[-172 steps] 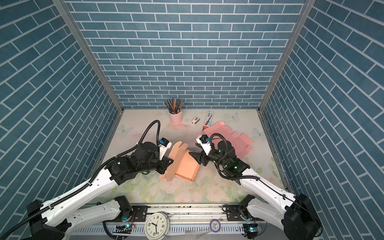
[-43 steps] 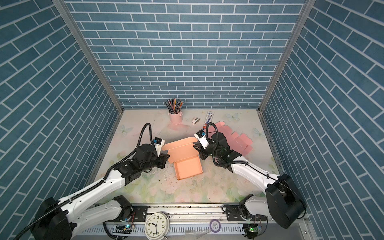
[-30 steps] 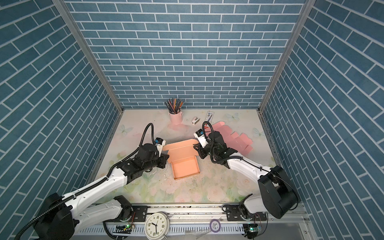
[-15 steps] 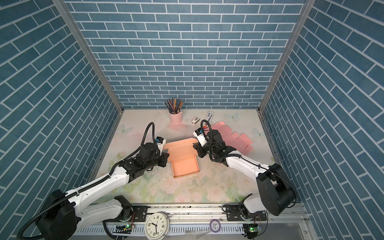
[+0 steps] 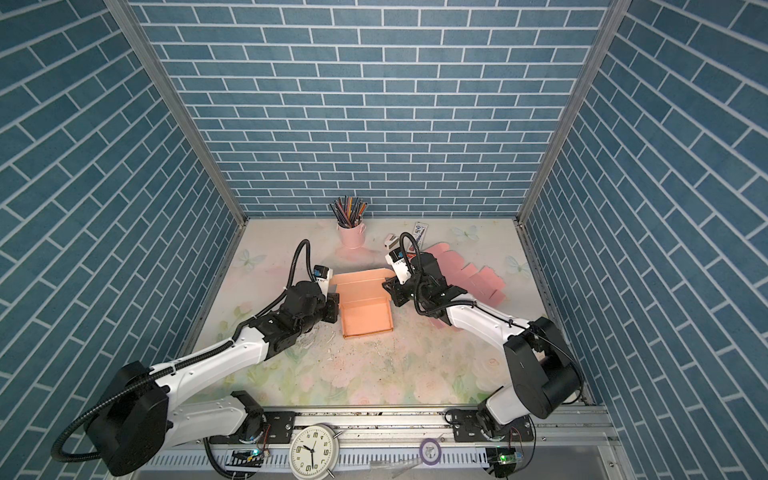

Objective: Fold the paper box

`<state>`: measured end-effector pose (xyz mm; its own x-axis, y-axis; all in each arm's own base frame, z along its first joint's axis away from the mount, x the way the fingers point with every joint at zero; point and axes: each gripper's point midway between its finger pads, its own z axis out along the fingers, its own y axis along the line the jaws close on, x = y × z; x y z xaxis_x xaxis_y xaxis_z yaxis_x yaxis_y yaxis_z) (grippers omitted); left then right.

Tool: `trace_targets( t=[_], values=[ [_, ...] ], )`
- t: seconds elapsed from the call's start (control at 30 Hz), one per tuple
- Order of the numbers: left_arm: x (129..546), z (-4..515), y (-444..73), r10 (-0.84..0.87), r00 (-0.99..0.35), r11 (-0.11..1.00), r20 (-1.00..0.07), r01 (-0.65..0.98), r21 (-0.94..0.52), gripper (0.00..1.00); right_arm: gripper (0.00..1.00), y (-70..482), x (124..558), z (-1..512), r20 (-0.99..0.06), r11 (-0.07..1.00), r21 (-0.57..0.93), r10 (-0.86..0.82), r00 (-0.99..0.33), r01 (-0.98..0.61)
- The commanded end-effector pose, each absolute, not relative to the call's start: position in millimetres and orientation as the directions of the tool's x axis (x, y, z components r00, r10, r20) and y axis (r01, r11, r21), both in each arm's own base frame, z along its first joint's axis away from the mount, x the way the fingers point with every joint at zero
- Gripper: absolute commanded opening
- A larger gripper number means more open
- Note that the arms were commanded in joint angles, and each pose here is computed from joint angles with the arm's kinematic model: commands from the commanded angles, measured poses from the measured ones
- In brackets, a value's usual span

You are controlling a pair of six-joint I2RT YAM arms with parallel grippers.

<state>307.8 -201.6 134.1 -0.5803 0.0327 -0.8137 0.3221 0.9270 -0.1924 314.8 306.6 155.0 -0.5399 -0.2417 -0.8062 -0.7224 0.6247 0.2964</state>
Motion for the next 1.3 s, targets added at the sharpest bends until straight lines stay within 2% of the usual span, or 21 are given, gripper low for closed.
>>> trace_targets(
  t=[0.0,0.67,1.0,1.27],
  values=[
    [316.1,149.0,-213.1,0.016,-0.485,0.919,-0.874,0.353,-0.178,0.0,0.19,318.1,318.4,163.5,-0.81,0.608,0.337,-0.202,-0.551,-0.719],
    [311.2,122.9,-225.6,0.077,-0.395,0.955,-0.915,0.293,-0.046,0.0,0.19,320.8,302.3,152.1,-0.808,0.578,0.373,-0.18,-0.56,-0.725],
    [298.0,121.3,-231.3,0.04,-0.392,0.951,-0.919,0.296,-0.084,0.0,0.18,317.3,281.7,147.6,-0.832,0.58,0.324,-0.202,-0.517,-0.747],
    [296.4,114.9,-220.1,0.004,-0.443,0.972,-0.896,0.212,-0.101,0.0,0.18,318.8,266.1,144.1,-0.839,0.579,0.299,-0.219,-0.498,-0.759]
  ],
)
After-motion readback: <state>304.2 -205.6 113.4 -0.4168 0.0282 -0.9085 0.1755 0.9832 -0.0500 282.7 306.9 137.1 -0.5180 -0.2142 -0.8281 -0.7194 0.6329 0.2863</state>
